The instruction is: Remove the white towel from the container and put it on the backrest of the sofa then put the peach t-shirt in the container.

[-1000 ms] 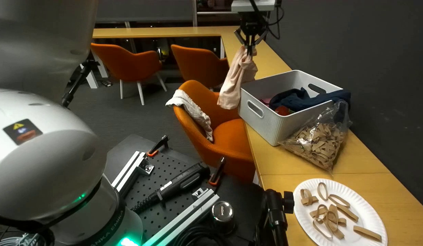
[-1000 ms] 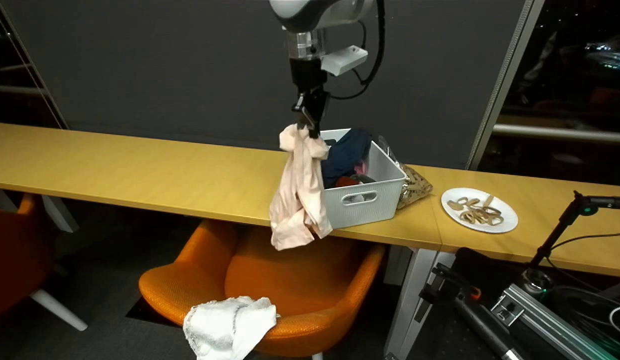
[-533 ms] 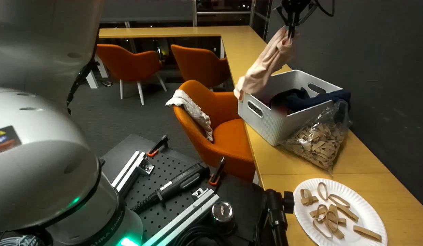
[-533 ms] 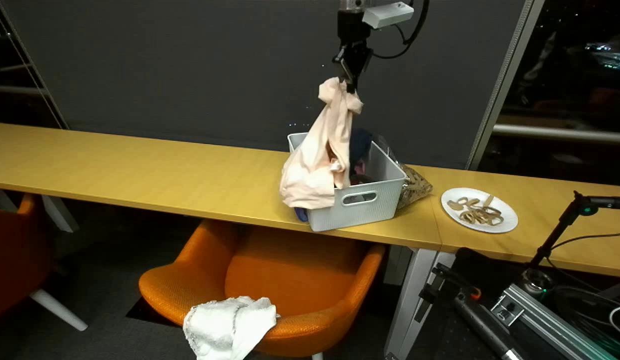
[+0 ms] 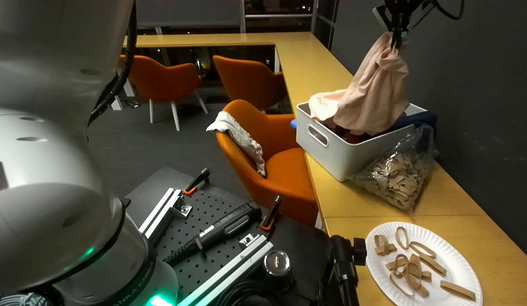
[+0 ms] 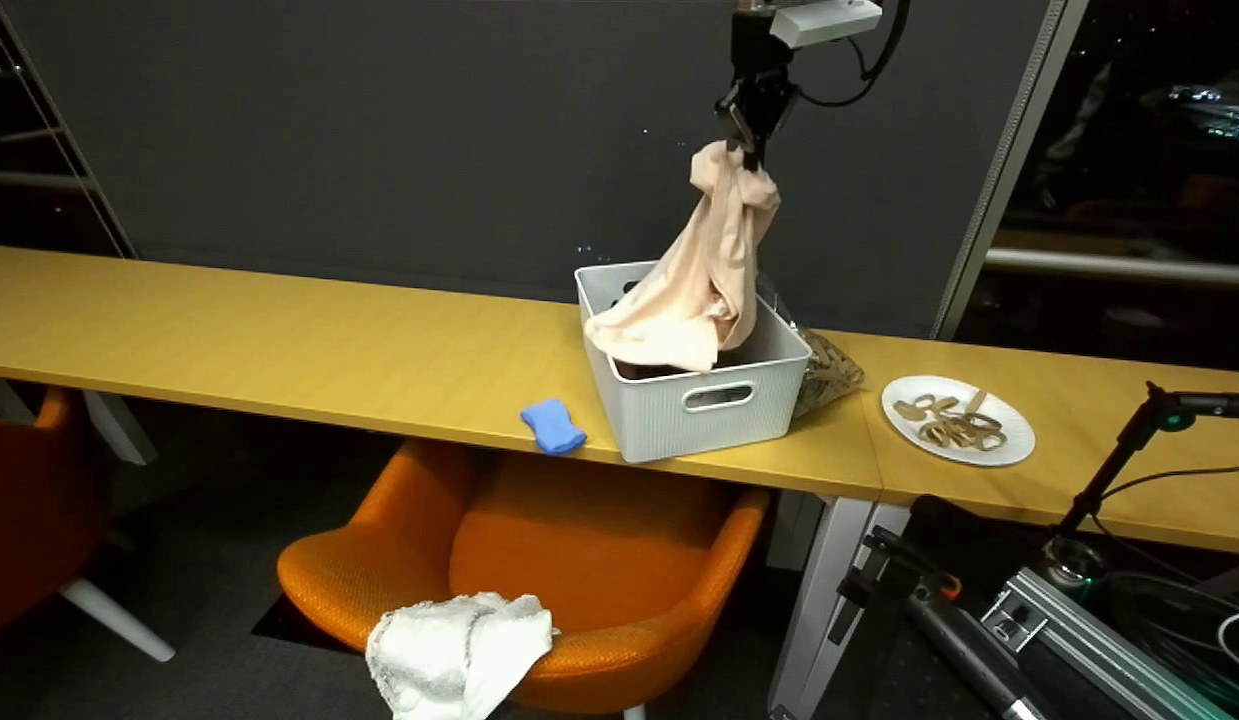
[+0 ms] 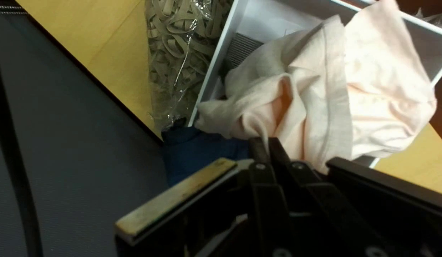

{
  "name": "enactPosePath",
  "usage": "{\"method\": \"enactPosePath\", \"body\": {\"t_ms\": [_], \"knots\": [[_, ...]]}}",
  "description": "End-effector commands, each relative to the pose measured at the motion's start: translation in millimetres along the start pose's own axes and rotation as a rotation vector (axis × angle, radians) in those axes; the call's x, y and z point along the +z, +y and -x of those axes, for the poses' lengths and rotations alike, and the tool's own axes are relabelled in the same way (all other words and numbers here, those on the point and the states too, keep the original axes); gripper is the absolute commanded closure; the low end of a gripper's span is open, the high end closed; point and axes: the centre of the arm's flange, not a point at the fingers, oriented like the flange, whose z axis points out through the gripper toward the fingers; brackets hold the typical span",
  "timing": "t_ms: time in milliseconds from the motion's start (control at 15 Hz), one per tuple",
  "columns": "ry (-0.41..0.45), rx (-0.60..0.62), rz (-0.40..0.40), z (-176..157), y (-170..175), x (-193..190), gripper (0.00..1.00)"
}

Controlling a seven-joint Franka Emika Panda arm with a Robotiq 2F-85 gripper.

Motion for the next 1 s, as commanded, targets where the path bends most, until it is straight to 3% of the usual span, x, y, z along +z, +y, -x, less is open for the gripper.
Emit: {"method": "enactPosePath", "body": {"t_ms": [0, 267, 467, 733, 933], "knots": [[0.004, 0.055, 0.013, 3.7, 13.3, -13.5, 0.99], [0.001, 0.041, 0.009, -1.1, -12.1, -3.9, 0.99], [-0.019, -0.027, -0.031, -4.0, -71.1, 26.3, 0.99], [-0.102, -0.078, -0.053, -3.5, -138.1, 114.8, 0.99], [-0.156, -0.035, -0.038, 6.3, -142.9, 170.6, 0.99]]}}
